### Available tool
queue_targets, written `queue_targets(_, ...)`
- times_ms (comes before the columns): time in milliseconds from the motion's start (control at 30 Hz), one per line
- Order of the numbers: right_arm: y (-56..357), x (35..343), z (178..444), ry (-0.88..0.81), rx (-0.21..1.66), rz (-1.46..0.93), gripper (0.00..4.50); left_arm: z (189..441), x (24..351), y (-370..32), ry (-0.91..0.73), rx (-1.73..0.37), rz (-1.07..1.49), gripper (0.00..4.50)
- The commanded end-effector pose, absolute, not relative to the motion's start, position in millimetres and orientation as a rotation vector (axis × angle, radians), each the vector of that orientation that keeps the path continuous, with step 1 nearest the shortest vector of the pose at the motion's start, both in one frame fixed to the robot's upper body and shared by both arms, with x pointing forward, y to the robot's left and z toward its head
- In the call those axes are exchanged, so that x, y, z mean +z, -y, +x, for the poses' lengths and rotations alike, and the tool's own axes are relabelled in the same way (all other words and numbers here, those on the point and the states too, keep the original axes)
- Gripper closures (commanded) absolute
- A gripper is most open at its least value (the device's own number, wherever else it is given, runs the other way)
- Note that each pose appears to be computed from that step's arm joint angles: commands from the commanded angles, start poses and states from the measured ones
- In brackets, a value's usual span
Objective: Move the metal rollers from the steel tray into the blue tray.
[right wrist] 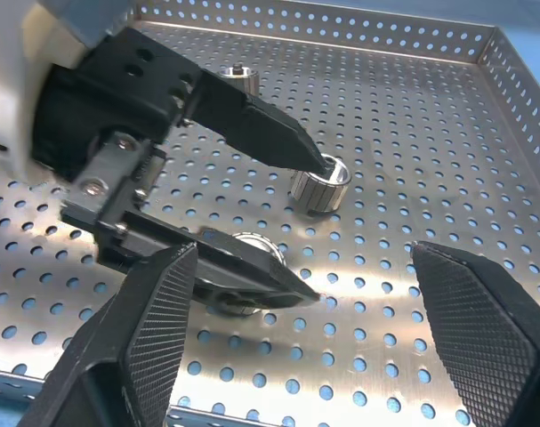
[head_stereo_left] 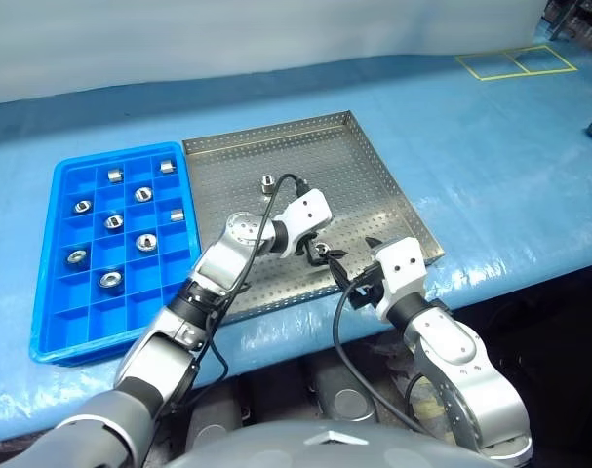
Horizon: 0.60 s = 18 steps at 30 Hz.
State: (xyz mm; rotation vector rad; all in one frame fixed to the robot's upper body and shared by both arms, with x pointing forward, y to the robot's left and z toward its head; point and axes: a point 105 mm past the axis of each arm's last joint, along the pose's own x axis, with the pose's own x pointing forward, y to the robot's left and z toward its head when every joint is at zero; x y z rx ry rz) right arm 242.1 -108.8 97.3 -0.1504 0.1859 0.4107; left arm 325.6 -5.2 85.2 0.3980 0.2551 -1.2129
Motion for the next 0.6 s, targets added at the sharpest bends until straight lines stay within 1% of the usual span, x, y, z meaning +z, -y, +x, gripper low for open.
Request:
queue_targets(33,107.8,101.9,243.7,-0.165,0.416,-0.155,0.46,315.1,94.0,3.7,-0.233,-1.256,0.405,0.04)
queue_targets(267,104.9,101.9,245.7,-0.162,0.43,-0.156,0.46,308.2,80.7,3.3,-0.276,-1.262,0.382,0.04)
queue_targets(533,104.3,103.1,245.4,-0.159,0.426,-0.156,0.46,314.6,69.6,12.6,-0.298,-1.234,0.382,0.04)
queue_targets(567,104.6,103.3,245.0,-0.159,0.424,-0.155,0.46,315.1,68.0,12.3,-0.305,-1.231,0.387,0.41)
queue_targets(600,105.1,103.5,244.6,-0.159,0.422,-0.155,0.46,315.0,66.4,11.8,-0.313,-1.232,0.391,0.6)
